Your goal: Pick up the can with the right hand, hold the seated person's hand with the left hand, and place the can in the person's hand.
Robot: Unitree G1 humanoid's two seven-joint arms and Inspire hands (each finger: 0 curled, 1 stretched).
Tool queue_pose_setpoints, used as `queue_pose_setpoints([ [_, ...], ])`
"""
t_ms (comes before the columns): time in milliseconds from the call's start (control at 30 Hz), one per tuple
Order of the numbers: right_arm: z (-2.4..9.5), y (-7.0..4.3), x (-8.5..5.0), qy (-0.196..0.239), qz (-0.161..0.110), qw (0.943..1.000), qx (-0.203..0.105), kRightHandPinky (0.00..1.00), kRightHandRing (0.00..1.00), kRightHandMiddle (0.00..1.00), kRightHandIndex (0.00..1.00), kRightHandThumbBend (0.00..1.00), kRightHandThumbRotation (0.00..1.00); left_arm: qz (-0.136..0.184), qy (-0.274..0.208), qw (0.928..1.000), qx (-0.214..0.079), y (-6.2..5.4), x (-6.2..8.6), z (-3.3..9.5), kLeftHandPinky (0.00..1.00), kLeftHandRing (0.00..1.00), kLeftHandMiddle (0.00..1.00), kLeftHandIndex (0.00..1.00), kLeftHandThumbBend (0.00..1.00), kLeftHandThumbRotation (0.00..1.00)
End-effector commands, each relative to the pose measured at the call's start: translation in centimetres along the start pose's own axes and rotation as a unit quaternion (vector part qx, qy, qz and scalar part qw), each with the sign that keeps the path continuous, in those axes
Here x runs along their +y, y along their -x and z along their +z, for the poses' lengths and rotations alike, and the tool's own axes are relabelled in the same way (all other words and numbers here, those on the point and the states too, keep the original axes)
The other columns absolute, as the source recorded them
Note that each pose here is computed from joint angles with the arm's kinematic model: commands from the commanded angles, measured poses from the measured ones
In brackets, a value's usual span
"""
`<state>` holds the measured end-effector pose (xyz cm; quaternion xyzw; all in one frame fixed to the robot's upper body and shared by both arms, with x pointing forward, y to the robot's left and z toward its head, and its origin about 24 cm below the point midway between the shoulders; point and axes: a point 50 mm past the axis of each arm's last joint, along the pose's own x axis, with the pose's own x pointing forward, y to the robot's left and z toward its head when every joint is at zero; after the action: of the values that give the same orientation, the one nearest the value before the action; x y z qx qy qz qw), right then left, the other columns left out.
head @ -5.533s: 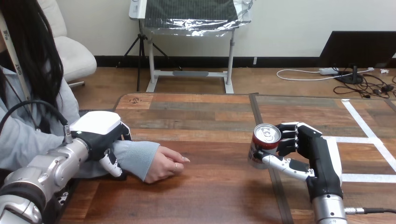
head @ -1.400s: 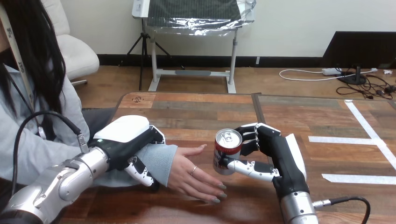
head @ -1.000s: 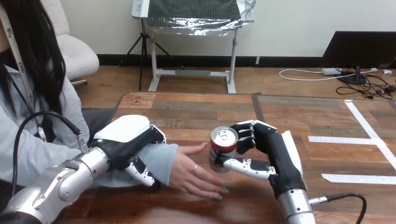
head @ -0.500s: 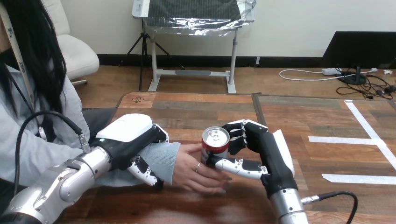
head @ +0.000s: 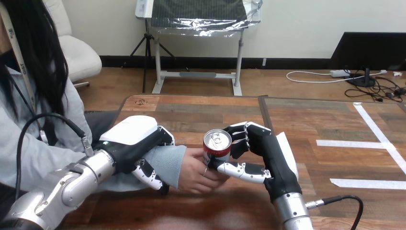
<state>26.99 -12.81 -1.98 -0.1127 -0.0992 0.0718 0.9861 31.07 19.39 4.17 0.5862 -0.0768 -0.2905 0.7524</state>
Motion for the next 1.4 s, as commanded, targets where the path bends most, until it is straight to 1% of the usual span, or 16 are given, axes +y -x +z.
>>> queue_pose_setpoints([
  [0,2.7,-2.5,0.3,-0.006,-0.008,0.9976,-0.069,0.42,0.45,0.52,0.54,0.72,0.00,0.073,0.003,0.9970,-0.027,-0.6,3.3,0.9,0.28,0.34,0.41,0.42,0.90,0.00],
  [600,2.8,-2.1,1.0,-0.019,0.003,0.9969,-0.076,0.42,0.45,0.52,0.54,0.70,0.00,0.073,0.001,0.9970,-0.026,-0.6,3.7,1.3,0.27,0.34,0.41,0.42,0.89,0.00],
  [1100,2.9,-1.8,1.5,-0.028,0.006,0.9967,-0.076,0.40,0.44,0.52,0.54,0.70,0.00,0.076,0.006,0.9968,-0.024,-0.8,3.3,1.2,0.27,0.33,0.40,0.42,0.89,0.00],
  [1367,2.9,-1.7,1.4,-0.024,0.001,0.9967,-0.077,0.41,0.45,0.52,0.54,0.70,0.00,0.077,0.011,0.9967,-0.025,-0.8,3.2,1.2,0.28,0.34,0.40,0.42,0.89,0.00],
])
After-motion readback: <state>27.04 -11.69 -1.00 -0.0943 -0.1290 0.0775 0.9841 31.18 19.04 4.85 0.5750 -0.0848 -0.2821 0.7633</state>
